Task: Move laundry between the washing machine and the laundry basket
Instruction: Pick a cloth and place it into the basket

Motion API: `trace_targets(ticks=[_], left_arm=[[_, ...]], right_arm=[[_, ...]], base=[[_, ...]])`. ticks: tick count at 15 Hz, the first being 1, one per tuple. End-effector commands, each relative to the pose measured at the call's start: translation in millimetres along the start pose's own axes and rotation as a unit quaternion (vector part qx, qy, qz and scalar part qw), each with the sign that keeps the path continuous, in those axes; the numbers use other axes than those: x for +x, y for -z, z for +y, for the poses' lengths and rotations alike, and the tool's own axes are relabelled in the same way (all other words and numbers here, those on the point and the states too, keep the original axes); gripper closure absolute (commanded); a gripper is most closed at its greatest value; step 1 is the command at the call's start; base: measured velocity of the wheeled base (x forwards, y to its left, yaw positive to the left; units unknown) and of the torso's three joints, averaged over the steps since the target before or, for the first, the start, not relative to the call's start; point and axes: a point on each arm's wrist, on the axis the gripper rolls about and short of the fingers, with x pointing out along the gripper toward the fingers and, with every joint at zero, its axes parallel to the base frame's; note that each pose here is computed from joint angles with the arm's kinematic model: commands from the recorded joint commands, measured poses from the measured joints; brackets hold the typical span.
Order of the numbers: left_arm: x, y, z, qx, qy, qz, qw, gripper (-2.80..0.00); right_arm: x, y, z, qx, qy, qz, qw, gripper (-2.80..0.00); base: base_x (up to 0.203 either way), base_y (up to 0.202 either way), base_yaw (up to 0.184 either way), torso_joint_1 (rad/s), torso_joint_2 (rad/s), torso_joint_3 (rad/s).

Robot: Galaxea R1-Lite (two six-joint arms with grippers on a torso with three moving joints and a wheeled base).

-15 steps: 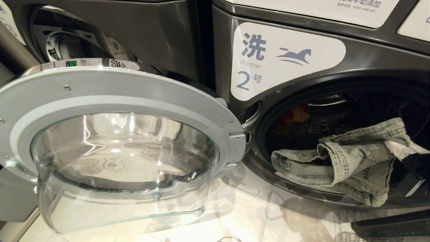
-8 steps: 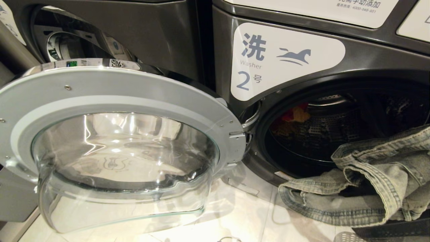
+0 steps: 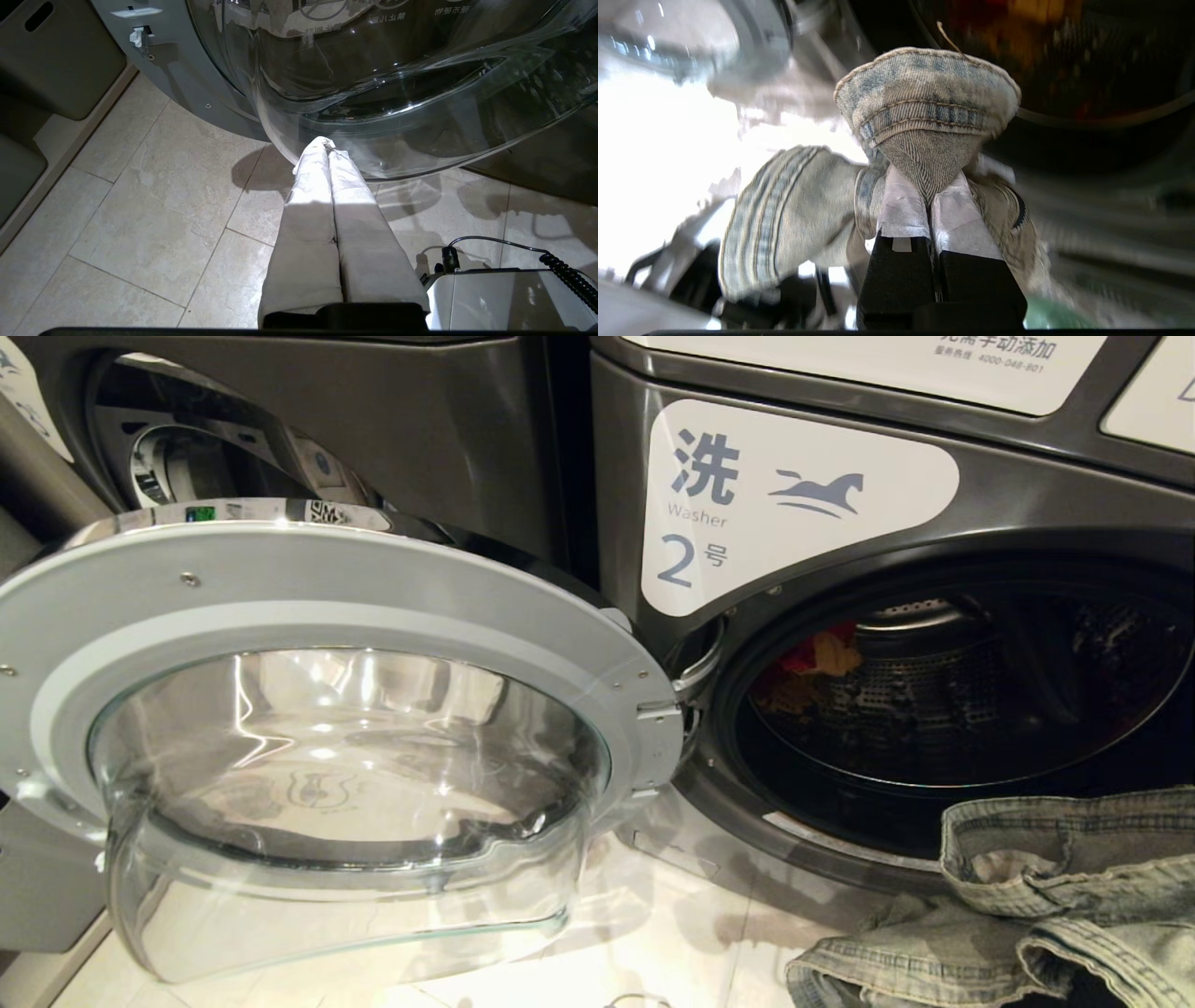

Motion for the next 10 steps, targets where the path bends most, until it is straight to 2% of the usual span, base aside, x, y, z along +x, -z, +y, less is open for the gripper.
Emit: trace_targets(ticks=[1, 10], left_arm=[[0.1, 0.0, 0.0, 0.000, 0.000, 0.001, 1.0000, 0.00], [0.1, -0.2, 0.0, 0.000, 0.000, 0.000, 1.0000, 0.00]], right_arm=[[-15.6, 7.9, -0.4, 0.000, 0.011, 0.027, 1.000, 0.00], [-8.8, 7.6, -0.7, -0.006, 0.019, 0.044, 0.999, 0.00]], base=[[0.000, 0.000, 0.000, 0.000, 0.00, 0.000], [0.000, 0.000, 0.000, 0.000, 0.00, 0.000]])
